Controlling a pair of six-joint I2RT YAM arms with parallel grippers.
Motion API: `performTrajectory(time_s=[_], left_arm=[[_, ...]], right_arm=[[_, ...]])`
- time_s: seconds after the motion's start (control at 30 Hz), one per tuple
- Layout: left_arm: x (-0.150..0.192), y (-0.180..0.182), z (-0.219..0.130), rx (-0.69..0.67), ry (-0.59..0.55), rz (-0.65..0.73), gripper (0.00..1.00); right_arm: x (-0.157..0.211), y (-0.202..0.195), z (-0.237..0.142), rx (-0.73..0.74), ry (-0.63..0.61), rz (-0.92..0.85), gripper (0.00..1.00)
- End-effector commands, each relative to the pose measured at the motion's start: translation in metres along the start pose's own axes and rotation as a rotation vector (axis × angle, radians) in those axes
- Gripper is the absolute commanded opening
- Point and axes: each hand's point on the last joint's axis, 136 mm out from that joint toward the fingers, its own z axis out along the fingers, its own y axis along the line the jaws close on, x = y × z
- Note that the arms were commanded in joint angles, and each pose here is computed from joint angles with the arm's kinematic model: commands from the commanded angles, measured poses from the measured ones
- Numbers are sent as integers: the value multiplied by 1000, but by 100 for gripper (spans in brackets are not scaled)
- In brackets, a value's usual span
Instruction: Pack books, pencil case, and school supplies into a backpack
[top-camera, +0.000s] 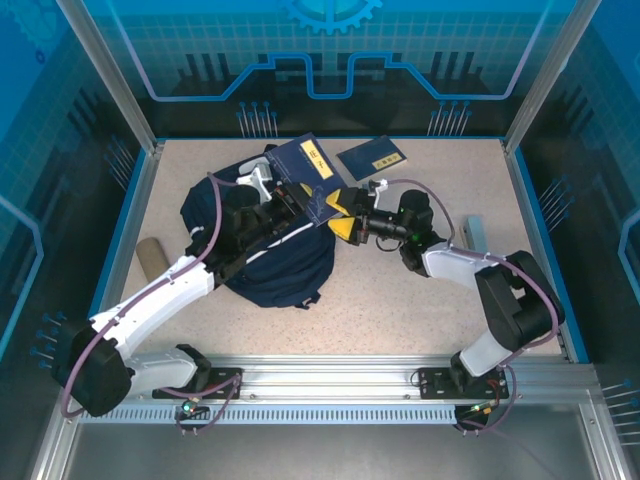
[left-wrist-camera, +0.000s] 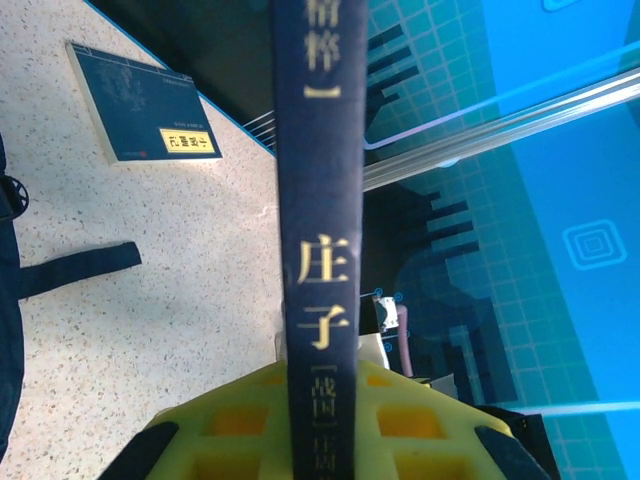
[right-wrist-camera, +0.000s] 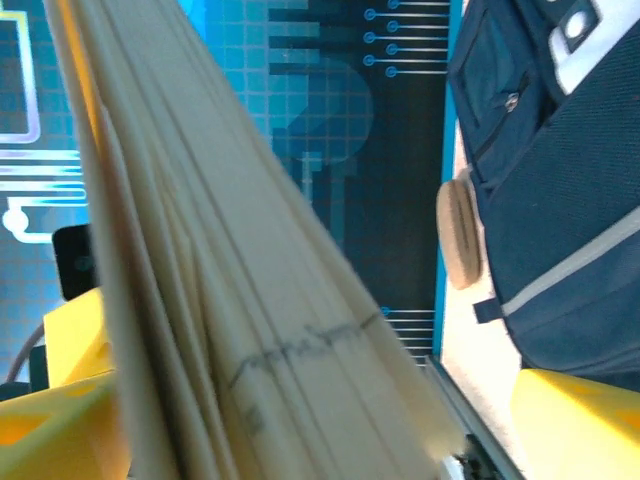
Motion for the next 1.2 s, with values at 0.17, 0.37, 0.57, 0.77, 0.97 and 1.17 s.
performTrajectory(time_s=[0.17, 0.37, 0.57, 0.77, 0.97, 1.17], left_arm=[[-16, -23, -13, 112, -76, -44, 6], [-17, -14, -14, 89, -96, -63, 5], [-18, -6, -17, 61, -114, -64, 6], [-12, 5, -15, 23, -89, -68, 19], [-2, 45, -25, -161, -47, -30, 67], [13, 82, -40, -387, 105, 209, 92]], right_arm=[[0, 45, 8, -159, -15, -40, 80], [-3, 44, 6, -194, -42, -25, 61], [-7, 39, 6, -183, -60, -8, 40], [-9, 32, 6, -152, -62, -9, 13], [-18, 16, -10, -22, -92, -77, 5], [-25, 12, -49, 200, -153, -256, 3]])
